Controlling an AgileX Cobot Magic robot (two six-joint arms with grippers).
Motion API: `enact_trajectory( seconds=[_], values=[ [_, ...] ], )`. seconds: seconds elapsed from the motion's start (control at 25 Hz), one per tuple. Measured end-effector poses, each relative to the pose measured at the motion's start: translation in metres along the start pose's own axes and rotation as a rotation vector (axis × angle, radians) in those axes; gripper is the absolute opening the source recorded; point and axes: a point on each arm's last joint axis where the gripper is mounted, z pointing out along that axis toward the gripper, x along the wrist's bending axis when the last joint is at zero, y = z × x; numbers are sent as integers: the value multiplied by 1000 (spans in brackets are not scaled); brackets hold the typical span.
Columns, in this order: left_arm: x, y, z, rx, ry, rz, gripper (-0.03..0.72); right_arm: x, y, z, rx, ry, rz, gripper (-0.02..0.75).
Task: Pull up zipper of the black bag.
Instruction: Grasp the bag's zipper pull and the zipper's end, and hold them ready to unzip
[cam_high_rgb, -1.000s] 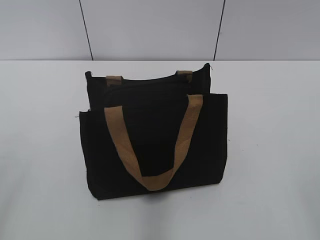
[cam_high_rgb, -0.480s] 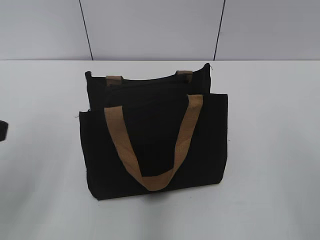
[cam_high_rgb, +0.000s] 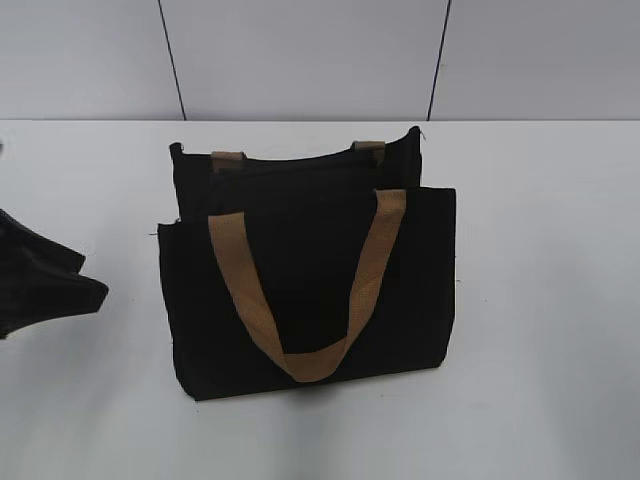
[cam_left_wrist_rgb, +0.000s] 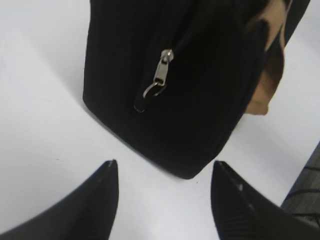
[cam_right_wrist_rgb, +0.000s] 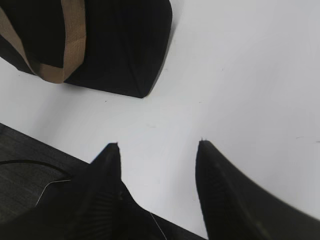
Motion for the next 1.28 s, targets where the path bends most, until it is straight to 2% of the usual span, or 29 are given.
enact_trajectory(
  seconds=[0.12,0.24,0.48,0.72,0.8,1.0,1.28],
  values=[
    [13,-9,20,28,0,97,416,0,2,3,5,17,0,381],
    [25,-15,41,10,-8,199,409,0,2,3,4,21,-6,381],
    [31,-32,79,-46,-143,289,408,0,3,3,3,21,-9,381],
    [39,-36,96,-131,-109,303,408,0,2,3,7,23,-10,381],
    [38,-36,98,-165,-119,320,413,1,2,3,10,25,-10,381],
    [41,-35,105,-200,-146,325,481,1,2,3,11,26,-10,381],
    [46,-32,112,-235,-173,313,497,1,2,3,10,26,-9,381]
  ],
)
